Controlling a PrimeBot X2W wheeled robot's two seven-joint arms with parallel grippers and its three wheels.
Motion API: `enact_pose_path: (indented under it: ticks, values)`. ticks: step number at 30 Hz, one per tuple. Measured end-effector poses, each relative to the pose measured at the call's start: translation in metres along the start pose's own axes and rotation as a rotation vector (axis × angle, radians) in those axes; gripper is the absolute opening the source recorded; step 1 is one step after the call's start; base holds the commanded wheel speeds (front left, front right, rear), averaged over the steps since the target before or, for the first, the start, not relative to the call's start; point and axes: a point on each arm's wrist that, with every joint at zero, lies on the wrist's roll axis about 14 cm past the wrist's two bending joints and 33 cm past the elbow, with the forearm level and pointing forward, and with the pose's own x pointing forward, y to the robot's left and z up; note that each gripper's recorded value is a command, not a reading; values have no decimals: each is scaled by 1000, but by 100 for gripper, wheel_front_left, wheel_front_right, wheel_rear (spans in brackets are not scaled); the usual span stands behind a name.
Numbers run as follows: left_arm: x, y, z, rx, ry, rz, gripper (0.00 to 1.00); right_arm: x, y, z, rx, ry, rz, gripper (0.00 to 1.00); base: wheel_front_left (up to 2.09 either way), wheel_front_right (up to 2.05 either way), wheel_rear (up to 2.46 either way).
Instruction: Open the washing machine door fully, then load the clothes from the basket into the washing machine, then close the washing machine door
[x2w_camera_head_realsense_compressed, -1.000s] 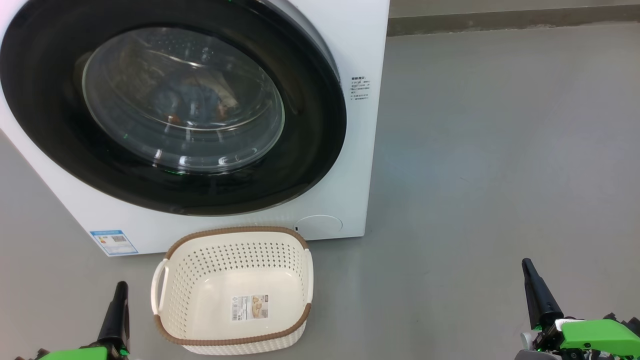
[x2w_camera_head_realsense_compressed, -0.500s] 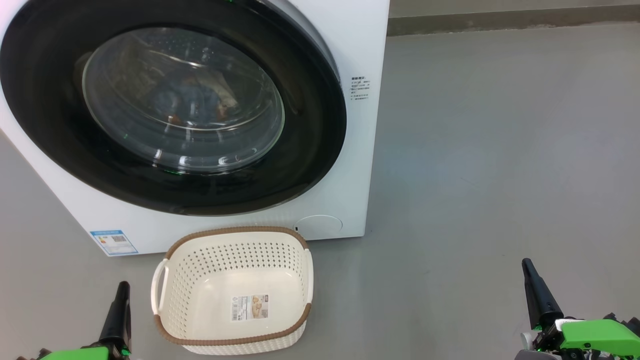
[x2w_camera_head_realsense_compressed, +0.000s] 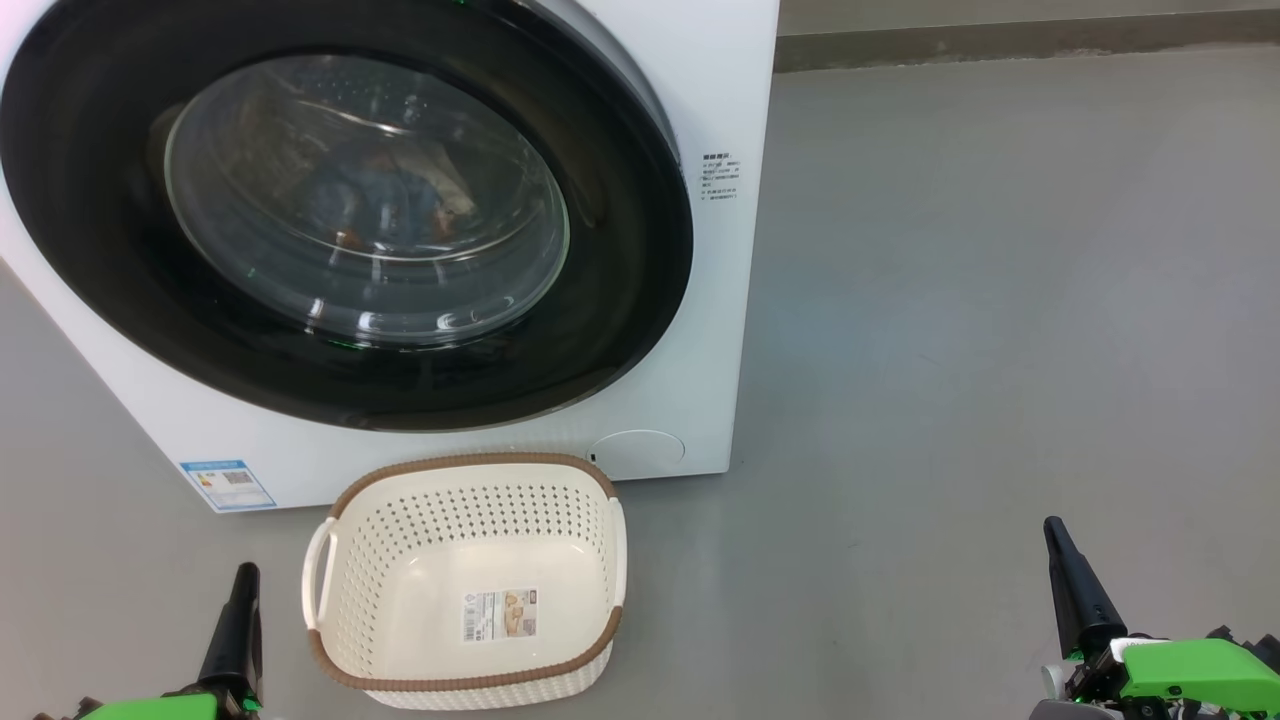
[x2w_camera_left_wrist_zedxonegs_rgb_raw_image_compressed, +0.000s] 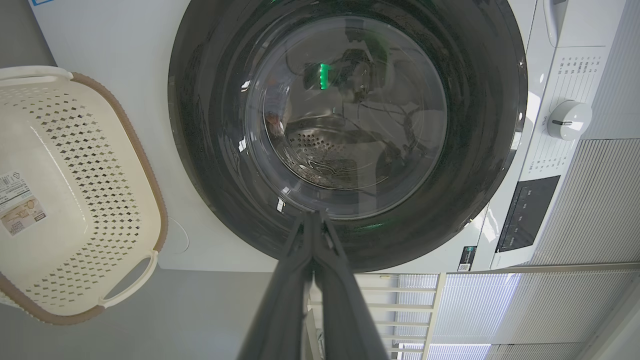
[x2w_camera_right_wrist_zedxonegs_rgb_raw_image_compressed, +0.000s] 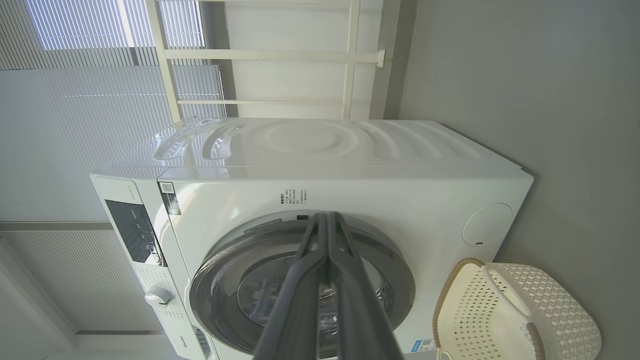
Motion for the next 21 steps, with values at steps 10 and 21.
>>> enact_pose_path:
  ticks: [10,21]
  values:
    - [0,0,0,0,-1,0,0,0,0,0,0,0,0,0,0,0,0]
    - [0,0,0,0,0,0,0,0,0,0,0,0,0,0,0,0,0]
